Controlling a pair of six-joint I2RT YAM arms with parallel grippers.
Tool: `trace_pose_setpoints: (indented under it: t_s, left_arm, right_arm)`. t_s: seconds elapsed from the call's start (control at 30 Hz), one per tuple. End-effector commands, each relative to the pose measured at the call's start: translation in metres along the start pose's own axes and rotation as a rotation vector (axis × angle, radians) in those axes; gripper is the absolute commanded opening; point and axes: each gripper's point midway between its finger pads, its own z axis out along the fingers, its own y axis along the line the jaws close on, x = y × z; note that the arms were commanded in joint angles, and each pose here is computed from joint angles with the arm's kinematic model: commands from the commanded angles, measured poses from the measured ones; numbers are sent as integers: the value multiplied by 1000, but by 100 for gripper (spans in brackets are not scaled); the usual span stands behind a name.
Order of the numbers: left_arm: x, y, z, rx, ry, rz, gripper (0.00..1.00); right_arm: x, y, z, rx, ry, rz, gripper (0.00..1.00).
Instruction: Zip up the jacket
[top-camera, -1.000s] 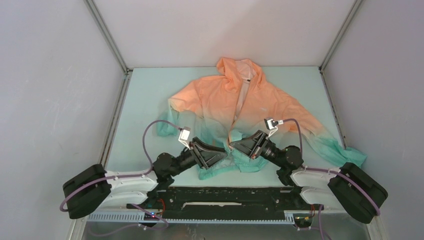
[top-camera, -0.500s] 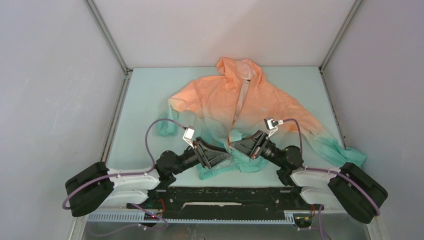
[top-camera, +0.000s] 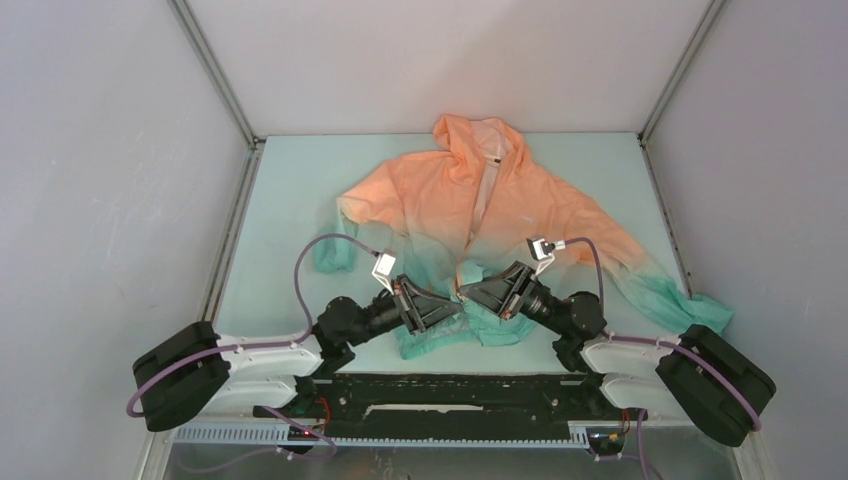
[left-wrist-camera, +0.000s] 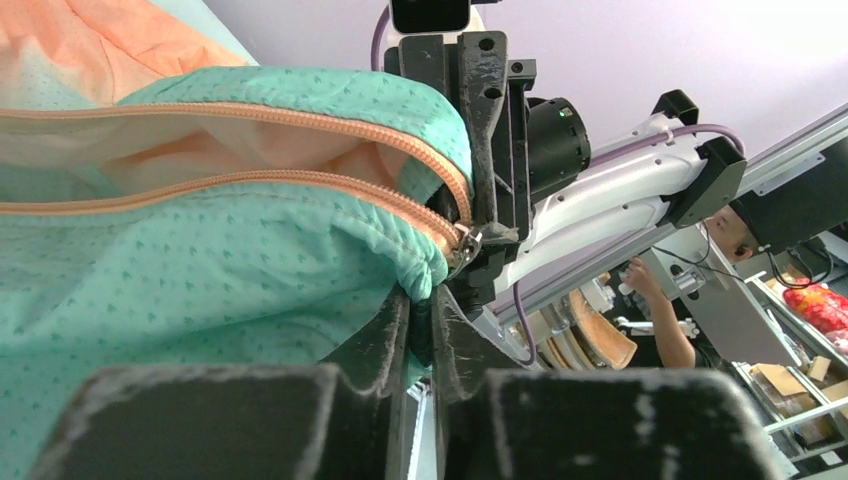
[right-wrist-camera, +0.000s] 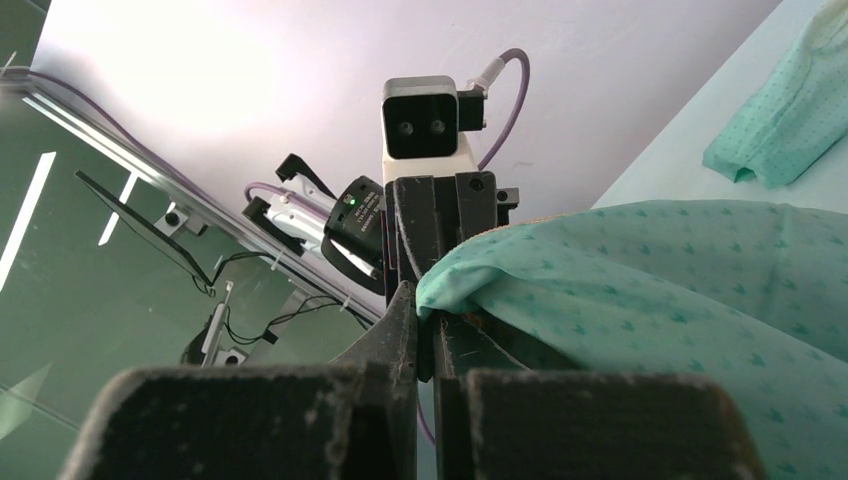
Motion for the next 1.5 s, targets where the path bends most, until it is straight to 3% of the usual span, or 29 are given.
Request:
trace_pose_setpoints:
  t_s: [0.0, 0.07, 0.43, 0.83, 1.23, 1.47]
  left_arm:
    - [-16, -15, 14, 29, -16, 57, 8]
    - [-15, -15, 15, 25, -3, 86, 0]
    - [10, 2, 4, -67, 169, 299, 0]
    - [37, -8, -3, -35, 433, 411, 0]
    - [38, -21, -8, -53, 415, 480, 0]
    - [40, -14, -14, -81, 402, 457, 0]
  right_arm:
    - [-8, 20, 9, -75, -28, -18, 0]
    - [-7, 18, 10, -69, -28, -12, 0]
    - [-16, 8, 16, -33, -65, 18, 0]
    - [-16, 0, 25, -19, -40, 37, 0]
    - [-15, -20, 25, 51, -75, 66, 0]
    - [-2, -39, 19, 108, -32, 110, 0]
